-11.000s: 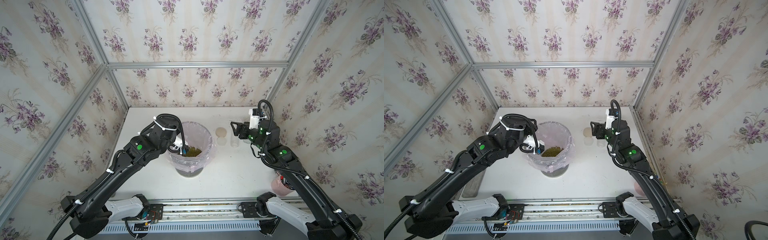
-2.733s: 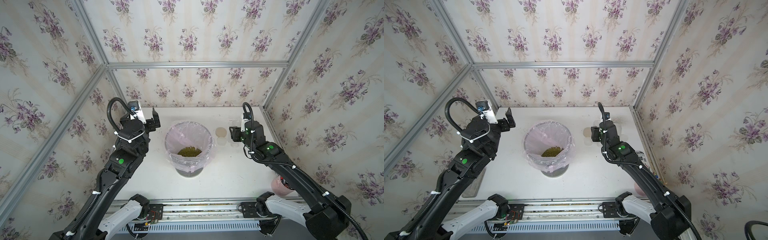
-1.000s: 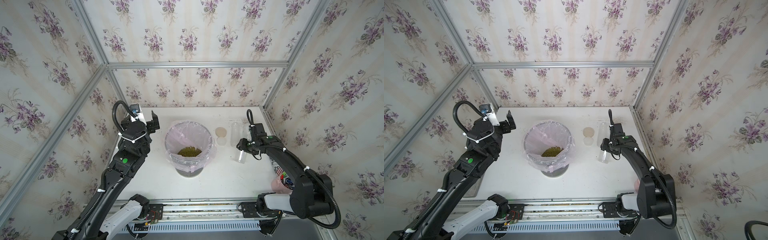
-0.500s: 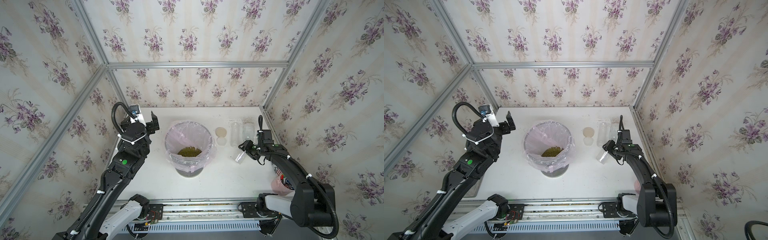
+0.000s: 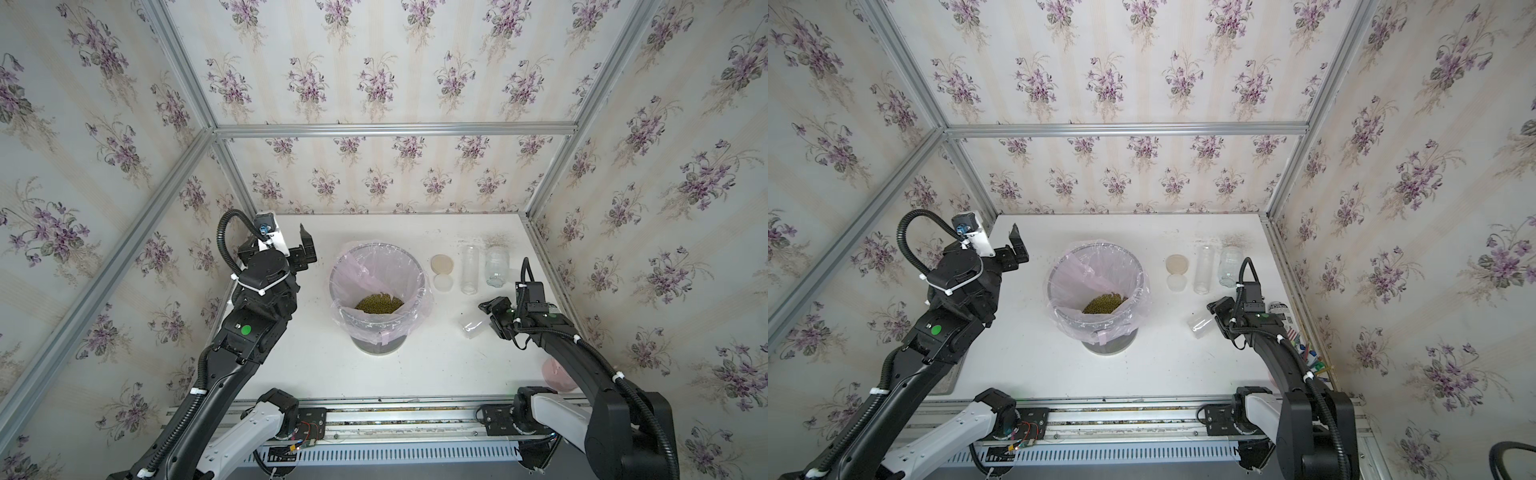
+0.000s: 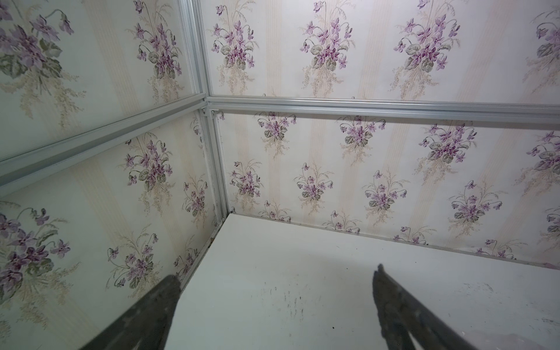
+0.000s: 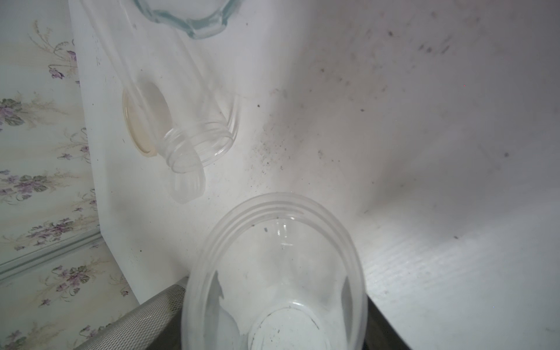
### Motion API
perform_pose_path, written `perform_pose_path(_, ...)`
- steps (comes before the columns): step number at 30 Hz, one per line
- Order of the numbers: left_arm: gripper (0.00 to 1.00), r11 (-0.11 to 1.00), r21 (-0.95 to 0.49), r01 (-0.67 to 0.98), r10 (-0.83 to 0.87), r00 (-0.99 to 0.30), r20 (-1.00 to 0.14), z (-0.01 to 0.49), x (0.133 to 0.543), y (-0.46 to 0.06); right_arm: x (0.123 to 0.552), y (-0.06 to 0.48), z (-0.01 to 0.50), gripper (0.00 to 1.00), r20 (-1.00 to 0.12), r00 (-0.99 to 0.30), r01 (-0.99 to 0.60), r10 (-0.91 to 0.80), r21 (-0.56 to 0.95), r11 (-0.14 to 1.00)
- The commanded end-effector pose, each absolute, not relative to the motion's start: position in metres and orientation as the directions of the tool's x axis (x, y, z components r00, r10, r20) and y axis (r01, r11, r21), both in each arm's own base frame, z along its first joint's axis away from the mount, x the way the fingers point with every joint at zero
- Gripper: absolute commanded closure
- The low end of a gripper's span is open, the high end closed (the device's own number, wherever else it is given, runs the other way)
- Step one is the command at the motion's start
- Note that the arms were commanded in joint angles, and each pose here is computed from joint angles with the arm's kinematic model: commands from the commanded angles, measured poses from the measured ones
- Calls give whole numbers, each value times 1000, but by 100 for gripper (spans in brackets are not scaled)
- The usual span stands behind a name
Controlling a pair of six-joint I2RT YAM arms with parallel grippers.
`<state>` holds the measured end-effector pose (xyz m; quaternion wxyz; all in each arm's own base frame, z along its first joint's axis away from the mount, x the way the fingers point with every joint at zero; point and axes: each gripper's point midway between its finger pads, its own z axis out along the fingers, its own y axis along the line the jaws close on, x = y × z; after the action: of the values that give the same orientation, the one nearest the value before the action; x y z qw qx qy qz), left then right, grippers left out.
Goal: Empty moldy mung beans from jars
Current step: Place the jar at the center of the board.
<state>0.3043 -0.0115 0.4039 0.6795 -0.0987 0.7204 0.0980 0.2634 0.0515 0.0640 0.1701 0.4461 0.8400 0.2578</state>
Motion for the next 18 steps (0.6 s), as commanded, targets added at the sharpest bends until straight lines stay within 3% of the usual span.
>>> perform_pose_path(1, 0, 962, -31, -271, -39, -25, -999, 410, 304, -12, 269, 47, 67, 59, -4, -432, 707, 902, 620, 341)
perform_pose_path(9, 0, 965, -47, -259, -51, -11, -999, 412, 300, -12, 273, 48, 55, 58, 100, -318, 750, 943, 635, 186)
perform_pose_path(18, 0, 966, -49, -253, -53, -9, -999, 412, 299, -12, 284, 48, 47, 57, 145, -255, 755, 956, 648, 103)
